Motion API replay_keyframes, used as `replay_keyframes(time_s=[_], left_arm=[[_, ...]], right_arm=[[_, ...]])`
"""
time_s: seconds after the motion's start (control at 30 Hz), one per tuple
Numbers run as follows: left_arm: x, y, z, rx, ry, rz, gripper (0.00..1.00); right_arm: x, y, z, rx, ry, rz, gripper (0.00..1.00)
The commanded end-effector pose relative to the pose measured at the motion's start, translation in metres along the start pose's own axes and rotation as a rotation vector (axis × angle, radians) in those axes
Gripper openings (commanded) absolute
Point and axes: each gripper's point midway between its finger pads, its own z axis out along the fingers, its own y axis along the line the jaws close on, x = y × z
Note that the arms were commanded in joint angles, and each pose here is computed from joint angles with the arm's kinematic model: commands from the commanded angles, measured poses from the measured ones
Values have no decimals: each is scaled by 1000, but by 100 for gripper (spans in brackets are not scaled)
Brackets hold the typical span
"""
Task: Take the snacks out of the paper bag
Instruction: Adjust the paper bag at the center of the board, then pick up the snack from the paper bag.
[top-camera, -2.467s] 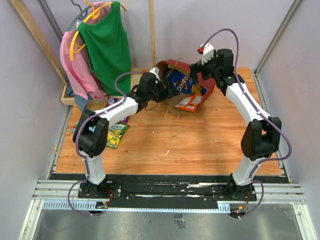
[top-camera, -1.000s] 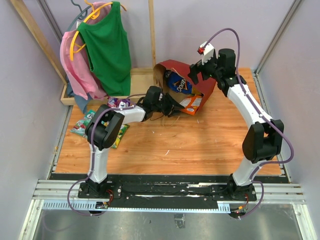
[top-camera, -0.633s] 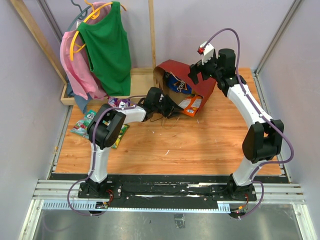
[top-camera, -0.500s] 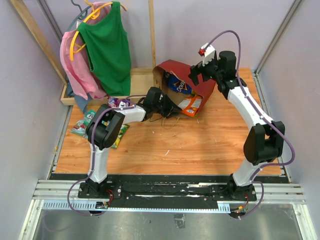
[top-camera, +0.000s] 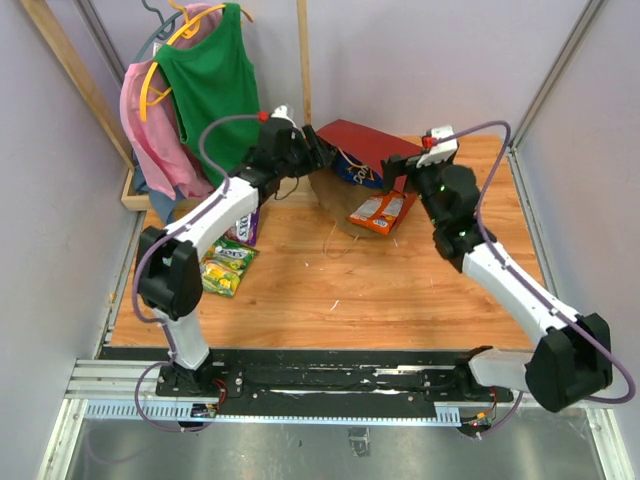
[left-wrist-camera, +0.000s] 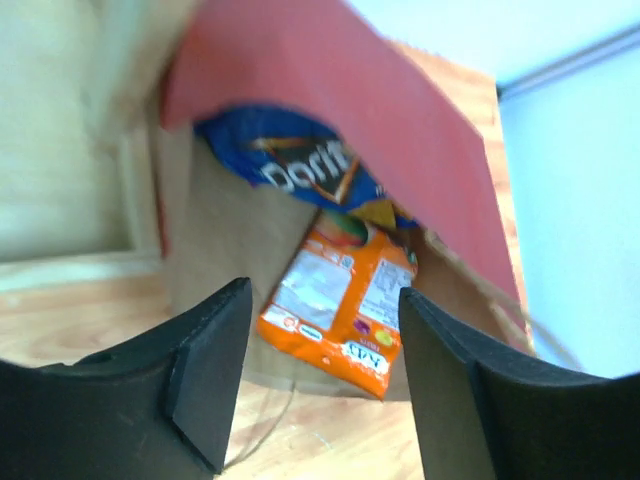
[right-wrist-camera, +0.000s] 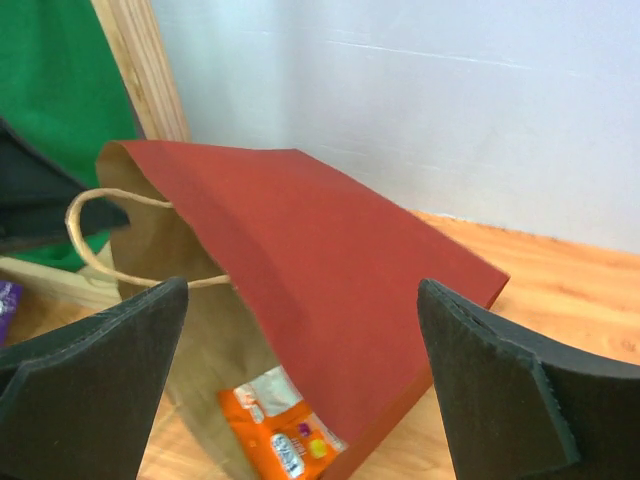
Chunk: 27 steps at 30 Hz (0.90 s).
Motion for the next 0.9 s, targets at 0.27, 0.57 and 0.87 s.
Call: replay_keyframes(time_s=[0.27, 0.57, 0.87], left_arm=[[-131, 45, -67, -202, -207, 349, 73], [-137, 64, -76, -124, -209, 314, 74], [-129, 79, -74, -132, -176, 320, 74]], right_arm=[[39, 114, -66, -50, 130, -241, 93], [132, 164, -77, -543, 777, -688, 86], [194, 147, -27, -372, 927, -893, 62]])
